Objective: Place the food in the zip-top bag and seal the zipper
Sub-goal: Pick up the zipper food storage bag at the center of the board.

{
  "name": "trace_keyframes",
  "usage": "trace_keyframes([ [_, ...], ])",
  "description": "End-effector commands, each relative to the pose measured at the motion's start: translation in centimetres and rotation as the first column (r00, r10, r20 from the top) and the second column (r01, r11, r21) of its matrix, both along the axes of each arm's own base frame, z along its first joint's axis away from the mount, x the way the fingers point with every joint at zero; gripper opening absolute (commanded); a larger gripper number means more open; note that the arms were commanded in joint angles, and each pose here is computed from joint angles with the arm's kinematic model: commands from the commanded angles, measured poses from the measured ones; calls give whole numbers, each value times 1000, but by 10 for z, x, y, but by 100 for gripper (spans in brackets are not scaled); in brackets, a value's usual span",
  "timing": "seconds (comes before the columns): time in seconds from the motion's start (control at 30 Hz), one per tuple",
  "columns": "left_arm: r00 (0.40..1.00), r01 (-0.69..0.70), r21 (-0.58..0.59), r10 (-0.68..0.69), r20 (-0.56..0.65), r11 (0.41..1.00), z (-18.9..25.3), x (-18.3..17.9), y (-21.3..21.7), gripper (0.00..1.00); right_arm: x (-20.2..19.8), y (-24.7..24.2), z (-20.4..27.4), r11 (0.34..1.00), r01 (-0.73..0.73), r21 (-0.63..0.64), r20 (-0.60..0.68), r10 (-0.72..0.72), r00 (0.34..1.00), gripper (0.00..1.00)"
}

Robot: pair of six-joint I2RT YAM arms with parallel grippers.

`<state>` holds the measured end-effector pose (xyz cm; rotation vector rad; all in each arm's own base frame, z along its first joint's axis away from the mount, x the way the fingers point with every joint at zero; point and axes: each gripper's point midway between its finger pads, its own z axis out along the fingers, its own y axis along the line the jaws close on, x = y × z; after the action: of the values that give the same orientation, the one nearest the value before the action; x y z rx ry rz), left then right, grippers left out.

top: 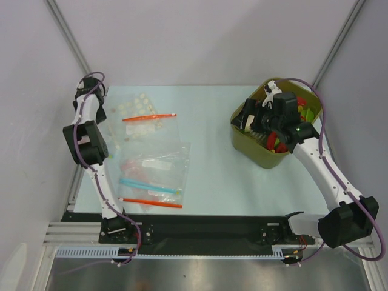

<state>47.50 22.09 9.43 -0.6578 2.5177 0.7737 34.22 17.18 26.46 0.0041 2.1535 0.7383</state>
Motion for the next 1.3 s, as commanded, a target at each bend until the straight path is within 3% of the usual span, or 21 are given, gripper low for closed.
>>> trace_keyframes([
  [0.0,999,31,-12,-31,-6,999,-10,5,3,74,-1,3,12,999,1,51,35,-3,999,100],
  [0.23,998,60,-60,-62,-32,996,-33,8,-5,78,-2,4,-2,998,14,62,6,-14,1000,100],
  [0.37,996,61,-59,-64,-56,996,-44,8,-3,70,0,4,-6,998,18,63,-3,-18,1000,100],
  [0.4,996,61,-60,-64,-57,996,-45,8,-2,67,1,5,-7,998,17,63,-7,-17,1000,100],
  [0.43,997,59,-56,-62,-50,997,-44,10,-1,57,1,5,-7,998,17,63,-7,-17,1000,100],
  [0.53,997,54,-58,-57,-60,997,-49,10,-1,45,3,6,-9,998,19,67,-14,-18,1000,100],
  [0.7,996,47,-59,-51,-74,997,-57,9,0,40,5,8,-13,998,15,69,-23,-13,1000,100],
  [0.8,997,35,-40,-38,-68,999,-51,10,3,18,7,8,-14,997,14,70,-25,-13,1000,100],
  [0.83,998,27,-28,-28,-59,999,-46,11,6,5,7,9,-14,997,13,74,-27,-11,1000,100],
  [0.87,998,18,-18,-19,-56,1000,-43,11,7,0,6,10,-14,997,10,76,-29,-7,1000,100],
  [1.13,997,-74,67,72,34,995,6,11,21,0,5,12,-9,997,-14,74,-12,15,1000,100],
  [1.27,985,-103,21,99,142,994,37,18,14,0,3,14,-7,996,-42,74,-5,42,999,100],
])
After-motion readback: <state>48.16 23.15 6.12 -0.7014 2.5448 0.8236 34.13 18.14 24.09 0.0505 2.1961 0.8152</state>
